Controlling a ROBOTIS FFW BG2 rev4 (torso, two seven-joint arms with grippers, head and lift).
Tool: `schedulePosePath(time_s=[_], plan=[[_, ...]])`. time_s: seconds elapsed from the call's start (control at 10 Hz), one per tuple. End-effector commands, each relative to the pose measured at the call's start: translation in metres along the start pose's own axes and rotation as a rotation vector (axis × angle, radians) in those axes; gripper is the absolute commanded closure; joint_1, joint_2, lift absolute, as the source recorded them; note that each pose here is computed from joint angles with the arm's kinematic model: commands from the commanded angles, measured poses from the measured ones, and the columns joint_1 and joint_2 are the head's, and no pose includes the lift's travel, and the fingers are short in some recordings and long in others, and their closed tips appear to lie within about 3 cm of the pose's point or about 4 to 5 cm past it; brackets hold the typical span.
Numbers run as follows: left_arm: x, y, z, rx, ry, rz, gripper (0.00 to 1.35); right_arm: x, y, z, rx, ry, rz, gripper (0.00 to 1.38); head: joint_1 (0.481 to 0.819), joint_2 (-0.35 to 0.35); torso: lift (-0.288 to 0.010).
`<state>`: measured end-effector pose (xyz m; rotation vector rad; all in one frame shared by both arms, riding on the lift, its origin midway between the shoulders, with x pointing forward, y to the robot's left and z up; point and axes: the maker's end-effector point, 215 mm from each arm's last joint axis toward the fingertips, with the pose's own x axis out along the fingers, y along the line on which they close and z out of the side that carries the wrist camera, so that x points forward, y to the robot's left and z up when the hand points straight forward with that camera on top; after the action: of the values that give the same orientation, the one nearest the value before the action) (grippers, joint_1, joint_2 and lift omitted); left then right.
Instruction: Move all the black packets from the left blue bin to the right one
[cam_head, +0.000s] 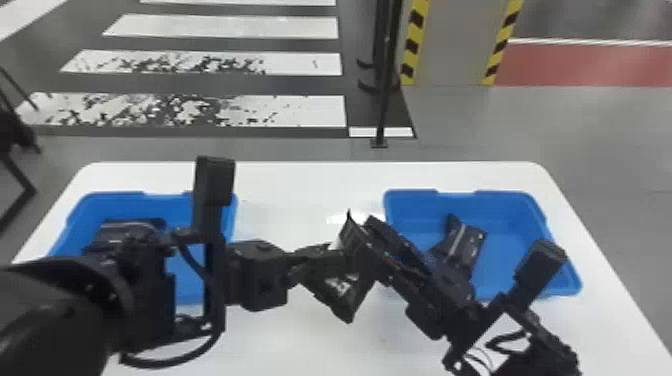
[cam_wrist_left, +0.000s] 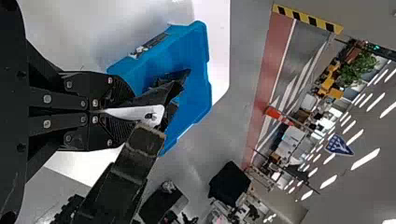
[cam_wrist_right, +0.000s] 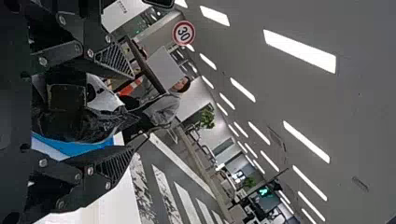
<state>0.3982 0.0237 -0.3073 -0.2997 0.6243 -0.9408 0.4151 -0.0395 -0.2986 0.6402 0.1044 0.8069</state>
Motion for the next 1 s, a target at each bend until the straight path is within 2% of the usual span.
schedulePosePath(time_s=[0.0,0.4,0.5,0.6,0.7,0.9], plan=[[0.002,-0.005,0.0,0.002,-0.001,-0.014,1.21,0.001,-0.002,0.004,-0.004,-0.016,-0.001,1.29,0.695,-0.02,-0.138],[0.001,-0.003,0.004,0.003,-0.022,-0.011,1.21,0.001,-0.001,0.004,0.006,-0.02,0.002,1.28,0.695,-0.032,-0.138],[0.0,-0.007,0.004,-0.015,-0.039,-0.025,0.9,0.002,-0.002,0.007,0.005,-0.025,0.004,1.28,0.695,-0.031,-0.138],[-0.004,-0.001,-0.001,-0.039,-0.046,-0.012,0.43,0.001,-0.01,0.013,-0.006,-0.03,-0.007,1.28,0.695,-0.03,-0.138],[-0.009,0.005,-0.012,-0.071,-0.045,-0.002,0.11,0.001,-0.02,0.022,-0.021,-0.039,-0.02,1.28,0.695,-0.031,-0.138],[-0.029,0.006,-0.006,-0.081,-0.14,0.012,0.15,0.004,-0.05,0.044,-0.067,-0.049,-0.051,1.28,0.695,-0.037,-0.138]])
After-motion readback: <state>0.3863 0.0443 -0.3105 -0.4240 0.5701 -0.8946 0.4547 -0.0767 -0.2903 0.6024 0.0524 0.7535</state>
